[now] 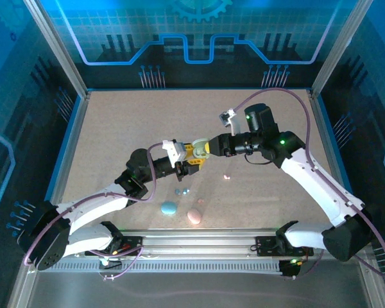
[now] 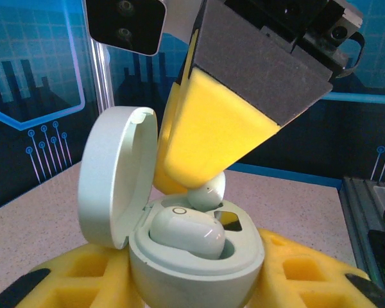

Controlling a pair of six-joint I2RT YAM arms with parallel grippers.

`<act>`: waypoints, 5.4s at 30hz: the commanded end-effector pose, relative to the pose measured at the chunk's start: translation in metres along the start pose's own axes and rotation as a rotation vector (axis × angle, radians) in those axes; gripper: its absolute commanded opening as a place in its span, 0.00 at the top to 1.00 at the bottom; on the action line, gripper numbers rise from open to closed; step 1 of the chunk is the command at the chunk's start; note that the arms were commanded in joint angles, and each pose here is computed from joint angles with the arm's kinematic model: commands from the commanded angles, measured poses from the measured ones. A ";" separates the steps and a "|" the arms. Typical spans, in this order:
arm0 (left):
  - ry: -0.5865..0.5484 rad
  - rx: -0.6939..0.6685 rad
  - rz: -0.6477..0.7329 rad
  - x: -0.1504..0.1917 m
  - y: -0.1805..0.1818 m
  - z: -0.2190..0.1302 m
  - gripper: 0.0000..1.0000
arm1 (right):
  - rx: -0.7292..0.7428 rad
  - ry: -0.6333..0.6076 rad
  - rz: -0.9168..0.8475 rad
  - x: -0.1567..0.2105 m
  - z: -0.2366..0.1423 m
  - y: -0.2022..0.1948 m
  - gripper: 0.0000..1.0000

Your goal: Insert wireless bluetooth earbuds into charging case

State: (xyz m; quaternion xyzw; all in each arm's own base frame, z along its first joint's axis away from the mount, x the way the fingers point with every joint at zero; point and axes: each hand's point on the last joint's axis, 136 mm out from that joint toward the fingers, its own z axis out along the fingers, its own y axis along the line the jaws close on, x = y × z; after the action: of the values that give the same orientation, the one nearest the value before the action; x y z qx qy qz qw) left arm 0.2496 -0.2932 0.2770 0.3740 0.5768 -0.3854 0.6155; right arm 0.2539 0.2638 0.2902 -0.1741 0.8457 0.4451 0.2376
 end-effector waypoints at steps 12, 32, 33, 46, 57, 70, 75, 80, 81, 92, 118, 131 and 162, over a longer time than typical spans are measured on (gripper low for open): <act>-0.084 0.047 0.004 -0.026 -0.009 0.001 0.65 | -0.001 -0.029 -0.039 -0.008 -0.012 0.015 0.69; -0.076 0.025 -0.010 -0.018 -0.005 0.003 0.66 | -0.016 -0.061 -0.063 -0.014 -0.024 0.028 0.56; -0.074 0.023 -0.009 -0.018 -0.004 0.003 0.66 | -0.016 -0.062 -0.066 -0.014 -0.025 0.028 0.56; -0.091 -0.010 0.021 -0.023 -0.002 -0.002 0.66 | 0.019 -0.065 -0.112 0.007 -0.043 0.026 0.66; -0.101 -0.008 0.025 -0.026 -0.002 -0.003 0.66 | 0.000 -0.003 -0.073 0.013 -0.025 0.019 0.80; -0.106 0.006 0.030 -0.027 -0.005 -0.003 0.66 | 0.020 -0.007 -0.061 0.008 -0.018 0.012 0.80; -0.111 0.023 0.031 -0.028 -0.008 -0.003 0.66 | 0.037 -0.020 -0.066 0.003 -0.017 0.010 0.80; -0.111 0.031 0.030 -0.028 -0.009 -0.004 0.66 | 0.039 -0.029 -0.065 0.000 -0.016 0.010 0.79; -0.111 0.033 0.029 -0.028 -0.010 -0.004 0.66 | 0.042 -0.028 -0.062 0.000 -0.016 0.009 0.79; -0.109 0.037 0.027 -0.028 -0.010 -0.003 0.66 | 0.035 -0.040 -0.056 -0.005 -0.014 0.010 0.78; -0.116 0.022 0.031 -0.029 -0.008 -0.004 0.66 | -0.015 -0.005 -0.070 -0.002 -0.014 0.021 0.72; -0.127 0.028 0.033 -0.033 -0.009 -0.005 0.66 | 0.034 -0.021 -0.063 -0.003 -0.017 0.015 0.76; -0.103 0.054 0.039 -0.025 -0.013 -0.003 0.66 | 0.077 -0.231 -0.084 -0.052 -0.044 0.029 0.52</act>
State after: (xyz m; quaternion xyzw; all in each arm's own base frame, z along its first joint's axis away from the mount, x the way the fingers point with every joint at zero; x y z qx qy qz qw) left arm 0.2460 -0.2930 0.2920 0.3624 0.5547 -0.4036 0.6310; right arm 0.2596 0.2433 0.3360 -0.1549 0.8365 0.4105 0.3282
